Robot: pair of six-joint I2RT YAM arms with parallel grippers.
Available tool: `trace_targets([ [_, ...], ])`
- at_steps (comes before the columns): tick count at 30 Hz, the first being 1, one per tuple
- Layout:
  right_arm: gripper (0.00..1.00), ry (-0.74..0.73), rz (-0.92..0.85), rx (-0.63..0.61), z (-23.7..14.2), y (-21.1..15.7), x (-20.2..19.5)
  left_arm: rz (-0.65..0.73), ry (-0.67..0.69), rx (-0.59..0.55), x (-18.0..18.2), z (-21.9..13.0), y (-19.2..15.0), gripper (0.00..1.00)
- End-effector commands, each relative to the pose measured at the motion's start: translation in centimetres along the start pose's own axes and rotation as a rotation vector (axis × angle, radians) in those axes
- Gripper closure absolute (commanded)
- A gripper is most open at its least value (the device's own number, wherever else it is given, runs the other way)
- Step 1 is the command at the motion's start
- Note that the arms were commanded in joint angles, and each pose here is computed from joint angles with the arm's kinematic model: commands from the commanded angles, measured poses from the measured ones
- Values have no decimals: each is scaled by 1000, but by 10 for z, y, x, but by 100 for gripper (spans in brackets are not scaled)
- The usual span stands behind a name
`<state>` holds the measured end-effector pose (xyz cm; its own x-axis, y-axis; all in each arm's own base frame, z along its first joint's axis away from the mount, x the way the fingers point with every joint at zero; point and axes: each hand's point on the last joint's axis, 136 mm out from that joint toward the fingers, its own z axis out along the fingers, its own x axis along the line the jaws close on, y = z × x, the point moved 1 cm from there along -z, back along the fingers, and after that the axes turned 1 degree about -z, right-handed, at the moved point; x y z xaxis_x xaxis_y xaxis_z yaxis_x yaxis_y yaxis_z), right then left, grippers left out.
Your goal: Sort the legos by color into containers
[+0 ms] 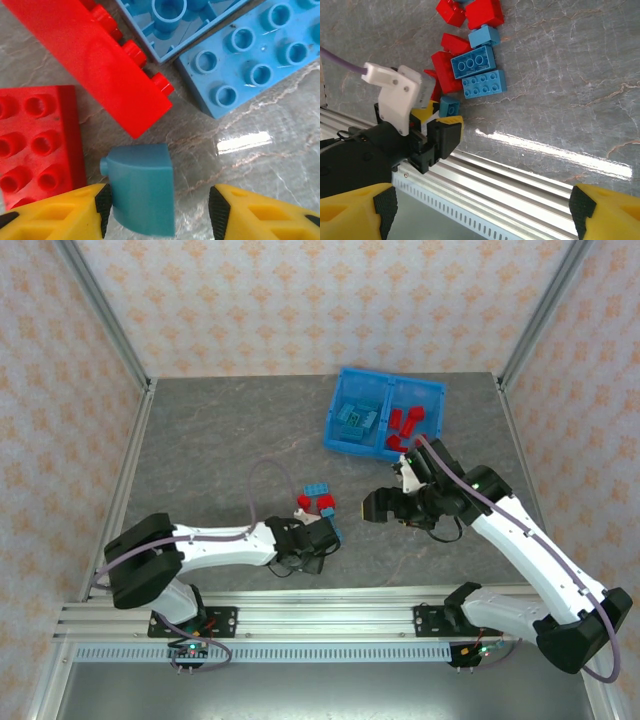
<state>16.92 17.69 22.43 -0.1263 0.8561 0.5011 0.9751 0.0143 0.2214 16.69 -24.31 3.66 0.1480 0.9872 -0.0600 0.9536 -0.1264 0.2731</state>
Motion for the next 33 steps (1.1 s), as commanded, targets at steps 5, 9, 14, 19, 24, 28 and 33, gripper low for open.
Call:
trace_targets([
  [5, 10, -23, 10, -44, -5, 3, -3, -6, 76, -50, 6, 15, 8, 45],
  [9, 10, -19, 12, -51, -5, 5, -2, 8, 80, -49, 6, 21, 6, 46],
  [14, 10, -19, 19, -69, -9, 8, -1, -1, 69, -36, 4, 23, 5, 63],
  [19, 10, -31, 29, -120, -19, 12, -2, -13, 32, -67, -1, 2, 13, 64],
  [24, 10, -42, 39, -178, -29, 17, -3, -12, -28, -188, -9, -49, 43, 64],
  [28, 10, -39, 65, -293, -48, 28, -3, 16, -81, -334, -27, -95, 82, 64],
  [33, 10, -63, 130, -488, -80, 37, -14, 82, -84, -487, -62, -124, 146, 65],
])
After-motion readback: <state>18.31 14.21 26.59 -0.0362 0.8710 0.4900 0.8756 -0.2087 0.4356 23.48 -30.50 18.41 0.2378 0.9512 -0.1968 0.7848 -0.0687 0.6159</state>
